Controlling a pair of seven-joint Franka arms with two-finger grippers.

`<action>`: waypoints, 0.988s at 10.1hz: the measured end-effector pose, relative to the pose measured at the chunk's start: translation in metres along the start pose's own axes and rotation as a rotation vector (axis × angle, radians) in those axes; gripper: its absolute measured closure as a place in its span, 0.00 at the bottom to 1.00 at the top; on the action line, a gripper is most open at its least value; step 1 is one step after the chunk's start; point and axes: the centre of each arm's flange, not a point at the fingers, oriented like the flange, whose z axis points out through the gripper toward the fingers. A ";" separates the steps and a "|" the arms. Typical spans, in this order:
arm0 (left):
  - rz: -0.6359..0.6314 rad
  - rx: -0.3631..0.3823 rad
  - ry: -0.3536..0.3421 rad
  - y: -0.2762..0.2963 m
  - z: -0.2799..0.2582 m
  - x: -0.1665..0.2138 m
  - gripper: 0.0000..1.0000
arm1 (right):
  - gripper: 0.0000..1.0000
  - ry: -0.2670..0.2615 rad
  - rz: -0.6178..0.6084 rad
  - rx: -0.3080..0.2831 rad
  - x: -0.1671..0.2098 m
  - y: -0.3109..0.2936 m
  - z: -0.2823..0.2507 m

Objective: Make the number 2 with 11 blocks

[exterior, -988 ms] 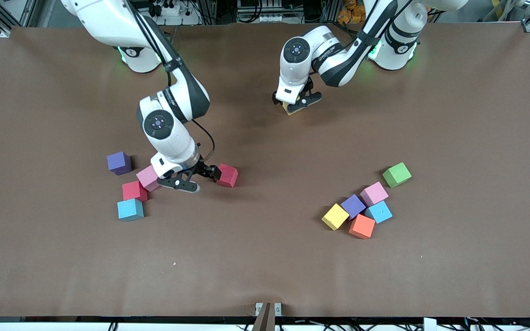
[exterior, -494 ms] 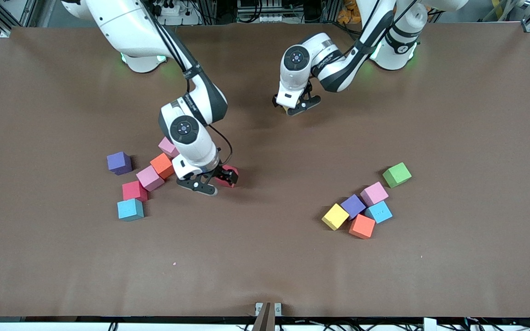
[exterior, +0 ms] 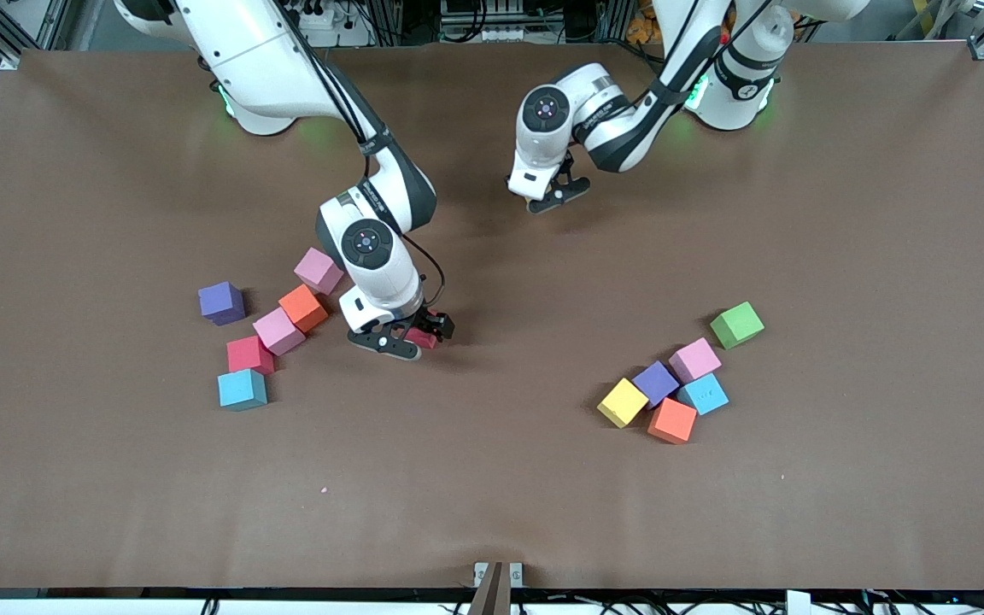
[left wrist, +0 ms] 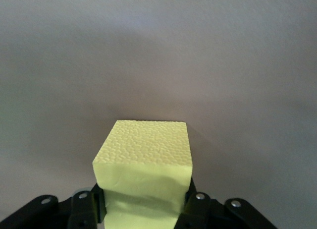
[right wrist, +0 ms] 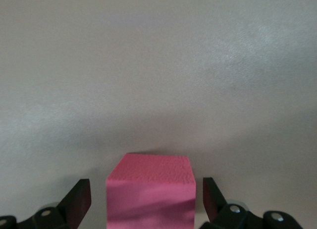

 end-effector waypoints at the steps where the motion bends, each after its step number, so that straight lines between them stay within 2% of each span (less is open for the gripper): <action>1: 0.037 -0.006 0.003 0.004 -0.002 -0.005 0.42 | 0.00 0.009 -0.024 -0.017 -0.002 0.000 0.006; 4: 0.223 -0.033 0.024 0.019 -0.017 -0.002 0.42 | 0.00 0.035 -0.057 -0.048 0.000 0.004 0.010; 5: 0.283 -0.031 0.030 0.027 -0.026 -0.002 0.42 | 0.11 0.037 -0.055 -0.049 0.002 0.005 0.010; 6: 0.341 -0.022 0.036 0.035 -0.035 -0.002 0.42 | 0.29 0.039 -0.052 -0.049 0.004 0.006 0.009; 7: 0.376 -0.013 0.042 0.043 -0.042 -0.004 0.42 | 0.40 0.043 -0.046 -0.047 0.009 0.006 0.006; 10: 0.413 0.021 0.031 0.058 -0.023 -0.018 0.43 | 0.48 0.053 -0.030 -0.041 0.023 0.008 -0.003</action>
